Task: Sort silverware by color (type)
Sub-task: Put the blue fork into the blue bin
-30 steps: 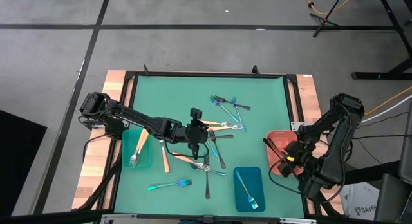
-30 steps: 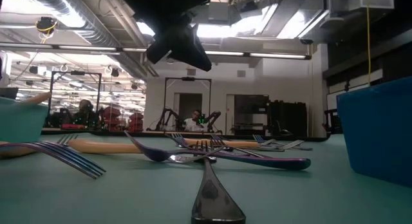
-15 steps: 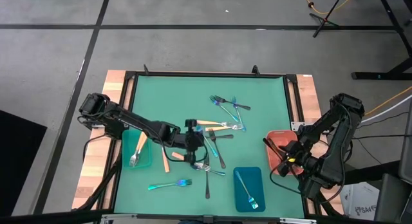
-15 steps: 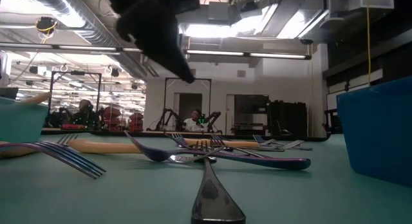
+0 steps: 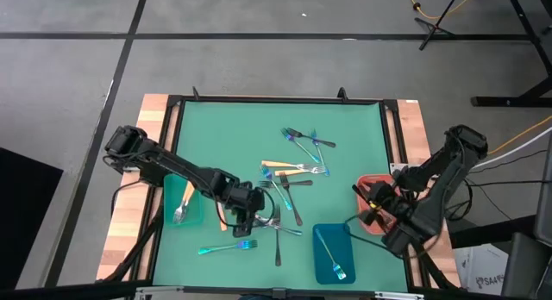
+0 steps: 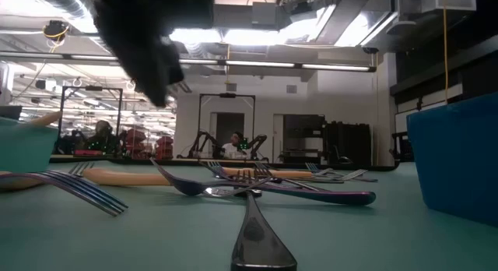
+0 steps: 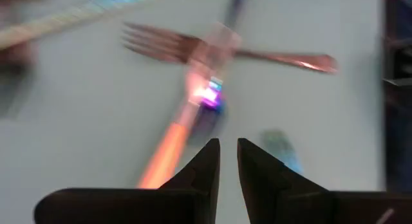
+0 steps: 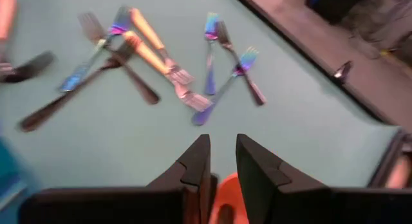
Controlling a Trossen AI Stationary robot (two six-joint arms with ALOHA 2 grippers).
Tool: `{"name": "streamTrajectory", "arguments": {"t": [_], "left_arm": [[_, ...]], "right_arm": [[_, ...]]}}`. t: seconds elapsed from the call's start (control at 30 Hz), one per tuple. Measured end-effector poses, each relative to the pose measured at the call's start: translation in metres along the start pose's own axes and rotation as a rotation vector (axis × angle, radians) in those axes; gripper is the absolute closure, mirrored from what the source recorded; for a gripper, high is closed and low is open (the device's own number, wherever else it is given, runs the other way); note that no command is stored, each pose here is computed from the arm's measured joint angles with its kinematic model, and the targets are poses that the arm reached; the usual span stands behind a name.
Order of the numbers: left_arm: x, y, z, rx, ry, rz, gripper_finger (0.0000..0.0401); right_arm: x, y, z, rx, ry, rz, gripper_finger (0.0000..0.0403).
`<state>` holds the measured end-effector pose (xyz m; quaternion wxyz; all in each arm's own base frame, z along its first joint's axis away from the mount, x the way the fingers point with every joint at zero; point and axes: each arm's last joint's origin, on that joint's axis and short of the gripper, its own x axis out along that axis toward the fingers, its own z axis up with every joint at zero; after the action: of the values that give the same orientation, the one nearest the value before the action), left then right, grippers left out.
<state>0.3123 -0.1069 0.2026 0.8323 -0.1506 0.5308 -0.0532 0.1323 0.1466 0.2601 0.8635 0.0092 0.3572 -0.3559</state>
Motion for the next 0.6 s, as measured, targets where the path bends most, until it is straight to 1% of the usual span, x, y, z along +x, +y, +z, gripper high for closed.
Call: {"name": "streamTrajectory", "arguments": {"t": [0.07,0.13,0.2,0.27,0.43,0.6], "left_arm": [[0.001,-0.01,-0.005,-0.005,0.038,-0.063,0.0353],[0.001,-0.02,-0.011,0.019,0.071,-0.112,0.0353],[0.002,-0.031,-0.018,0.044,0.091,-0.135,0.0353],[0.002,-0.04,-0.025,0.04,0.094,-0.127,0.0353],[0.003,-0.059,-0.04,-0.009,0.061,-0.062,0.0353],[0.004,-0.071,-0.05,-0.099,0.045,-0.03,0.0353]], "right_arm": [[0.007,0.0,0.005,-0.026,0.012,-0.029,0.0336],[0.013,0.0,0.01,-0.051,0.023,-0.051,0.0336],[0.018,0.001,0.014,-0.074,0.034,-0.06,0.0336],[0.023,0.002,0.018,-0.099,0.043,-0.064,0.0336],[0.033,0.006,0.026,-0.122,0.057,-0.056,0.0336],[0.041,0.01,0.032,-0.143,0.069,-0.039,0.0336]]}}
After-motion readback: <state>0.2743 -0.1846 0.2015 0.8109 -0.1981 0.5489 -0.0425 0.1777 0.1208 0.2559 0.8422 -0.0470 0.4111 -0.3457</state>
